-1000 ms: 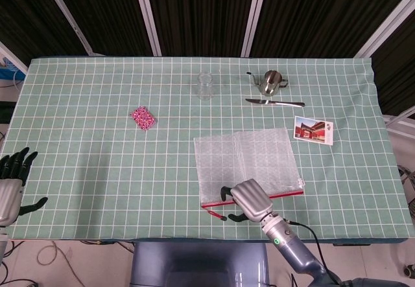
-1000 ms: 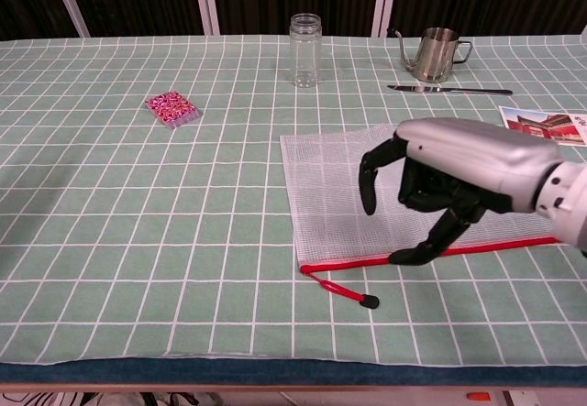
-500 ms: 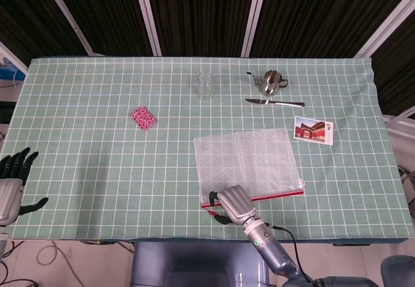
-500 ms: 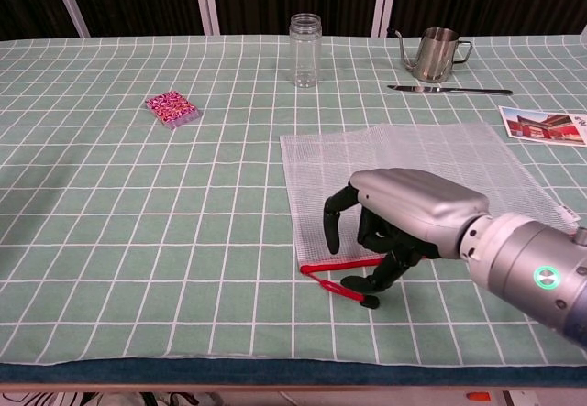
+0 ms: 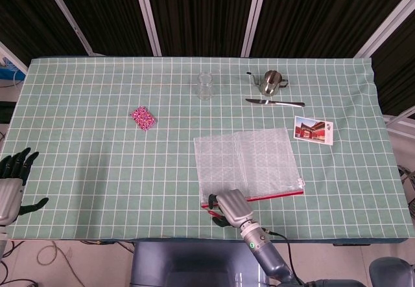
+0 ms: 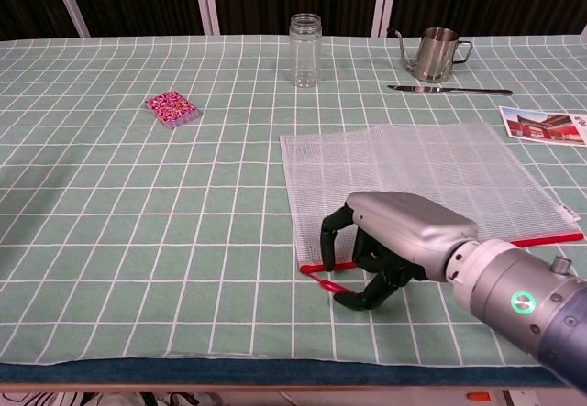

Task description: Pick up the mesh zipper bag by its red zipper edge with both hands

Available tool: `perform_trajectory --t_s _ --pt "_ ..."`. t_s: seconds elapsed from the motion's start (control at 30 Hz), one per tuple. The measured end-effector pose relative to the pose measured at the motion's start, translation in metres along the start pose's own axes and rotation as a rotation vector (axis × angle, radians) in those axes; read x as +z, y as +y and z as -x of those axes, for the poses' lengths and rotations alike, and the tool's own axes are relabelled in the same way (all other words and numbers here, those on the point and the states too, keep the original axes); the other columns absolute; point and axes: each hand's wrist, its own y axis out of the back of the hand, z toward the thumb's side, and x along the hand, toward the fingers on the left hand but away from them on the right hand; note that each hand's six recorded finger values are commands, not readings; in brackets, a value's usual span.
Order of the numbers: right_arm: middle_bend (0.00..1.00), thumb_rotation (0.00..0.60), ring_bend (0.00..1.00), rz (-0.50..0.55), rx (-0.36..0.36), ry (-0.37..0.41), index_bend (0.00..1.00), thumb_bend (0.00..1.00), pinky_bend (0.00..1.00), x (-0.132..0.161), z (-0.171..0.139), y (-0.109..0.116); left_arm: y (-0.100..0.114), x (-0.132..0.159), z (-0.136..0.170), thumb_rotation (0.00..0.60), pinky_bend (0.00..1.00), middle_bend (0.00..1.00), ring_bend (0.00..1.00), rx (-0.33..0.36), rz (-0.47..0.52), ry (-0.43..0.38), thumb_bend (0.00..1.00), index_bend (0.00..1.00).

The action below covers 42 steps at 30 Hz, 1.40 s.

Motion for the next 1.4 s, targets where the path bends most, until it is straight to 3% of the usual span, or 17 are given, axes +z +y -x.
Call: perform_trajectory --t_s 0.77,1.4 --pt "1.00 0.600 1.00 0.018 0.009 -0.050 0.54 0.41 0.89 -0.012 -0.002 -0.010 0.000 0.000 0.000 0.600 0.00 0.00 0.00 -0.004 0.007 0.003 0.00 0.00" --pt "1.00 0.600 1.00 0.015 0.018 -0.063 0.60 0.56 0.89 -0.017 -0.007 -0.016 0.000 -0.001 0.000 0.600 0.00 0.00 0.00 -0.005 0.013 0.004 0.00 0.00"
